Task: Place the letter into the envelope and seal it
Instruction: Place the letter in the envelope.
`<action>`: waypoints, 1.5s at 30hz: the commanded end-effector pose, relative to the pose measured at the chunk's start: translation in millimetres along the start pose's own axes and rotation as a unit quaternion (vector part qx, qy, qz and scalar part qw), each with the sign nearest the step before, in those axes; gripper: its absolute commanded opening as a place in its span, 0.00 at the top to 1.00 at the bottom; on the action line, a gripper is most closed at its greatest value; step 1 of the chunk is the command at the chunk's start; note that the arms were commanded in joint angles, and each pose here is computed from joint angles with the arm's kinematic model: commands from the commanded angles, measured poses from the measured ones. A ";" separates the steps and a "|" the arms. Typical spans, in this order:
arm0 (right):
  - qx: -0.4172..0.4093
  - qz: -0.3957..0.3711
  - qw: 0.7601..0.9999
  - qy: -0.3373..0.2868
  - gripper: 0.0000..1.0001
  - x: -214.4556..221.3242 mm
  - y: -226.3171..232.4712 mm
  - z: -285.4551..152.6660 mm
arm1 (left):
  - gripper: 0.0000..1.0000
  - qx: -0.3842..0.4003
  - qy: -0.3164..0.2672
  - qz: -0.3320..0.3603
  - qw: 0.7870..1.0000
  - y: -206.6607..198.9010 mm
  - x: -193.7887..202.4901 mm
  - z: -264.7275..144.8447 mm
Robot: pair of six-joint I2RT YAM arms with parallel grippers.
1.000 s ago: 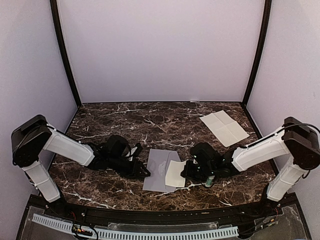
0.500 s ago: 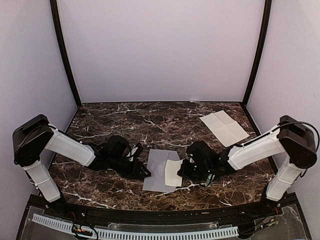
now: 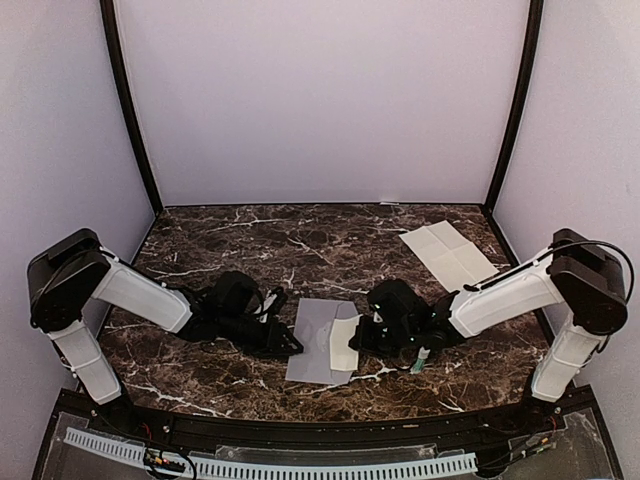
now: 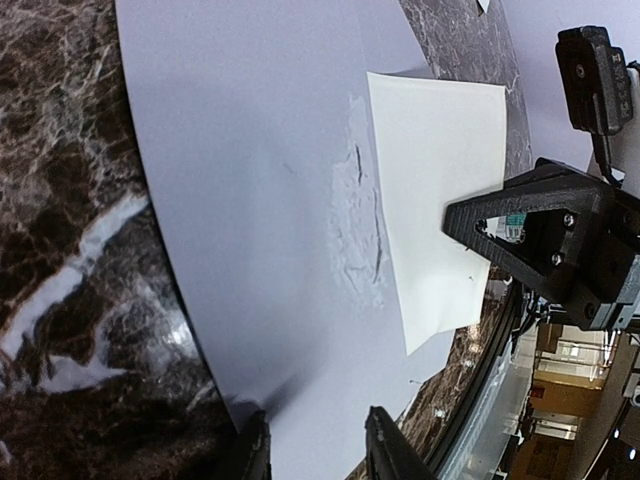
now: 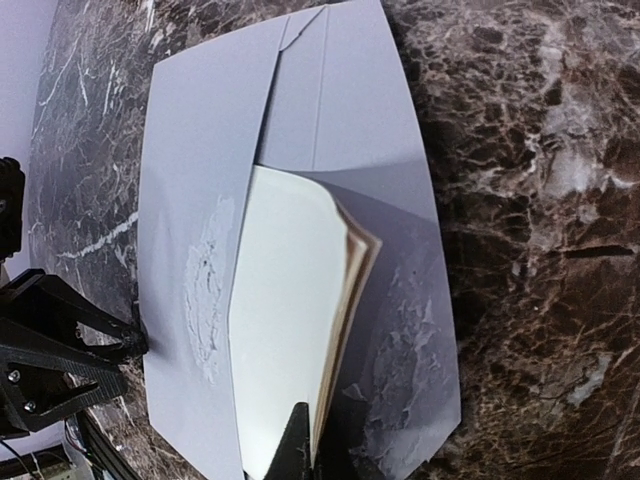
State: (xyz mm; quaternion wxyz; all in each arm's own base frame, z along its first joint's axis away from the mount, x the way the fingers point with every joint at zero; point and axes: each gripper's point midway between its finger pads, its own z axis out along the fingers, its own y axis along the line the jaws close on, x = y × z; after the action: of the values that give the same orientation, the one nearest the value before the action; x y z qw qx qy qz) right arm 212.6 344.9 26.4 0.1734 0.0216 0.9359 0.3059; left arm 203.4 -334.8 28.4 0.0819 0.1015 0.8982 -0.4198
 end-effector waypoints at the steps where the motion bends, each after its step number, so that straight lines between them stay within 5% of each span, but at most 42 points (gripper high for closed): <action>1: -0.023 -0.013 1.000 0.001 1.00 -6.0 15.2 5.4 | 0.67 0.002 0.003 -0.003 1.000 0.6 0.4 1.8; 13: -0.031 -0.032 0.999 0.015 0.99 -8.5 29.8 12.9 | 0.68 0.007 -0.007 0.000 1.000 -3.7 -3.5 -0.9; 29: 0.040 -0.058 0.997 -0.017 0.57 -23.6 14.7 -37.0 | 0.59 -0.027 -0.083 0.047 0.995 -32.0 -35.2 -46.2; 35: 0.050 -0.065 0.997 -0.013 0.57 -19.8 14.3 -40.6 | 0.57 -0.035 -0.074 0.042 0.996 -23.9 -34.0 -37.3; 40: 0.029 -0.070 0.997 0.005 0.71 -12.2 24.8 -26.9 | 0.56 -0.045 -0.055 0.034 0.997 -9.6 -35.5 -25.7; 45: 0.037 -0.065 0.997 0.012 0.73 -8.9 22.8 -13.6 | 0.60 -0.050 -0.045 0.037 0.997 -3.7 -38.3 -19.1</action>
State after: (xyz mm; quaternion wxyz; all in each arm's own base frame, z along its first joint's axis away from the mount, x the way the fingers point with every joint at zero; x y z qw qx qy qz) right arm 211.7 340.1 52.3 0.1789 -0.0335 0.9512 0.2492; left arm 232.5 -323.4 49.2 0.1416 0.0974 0.9112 -0.3744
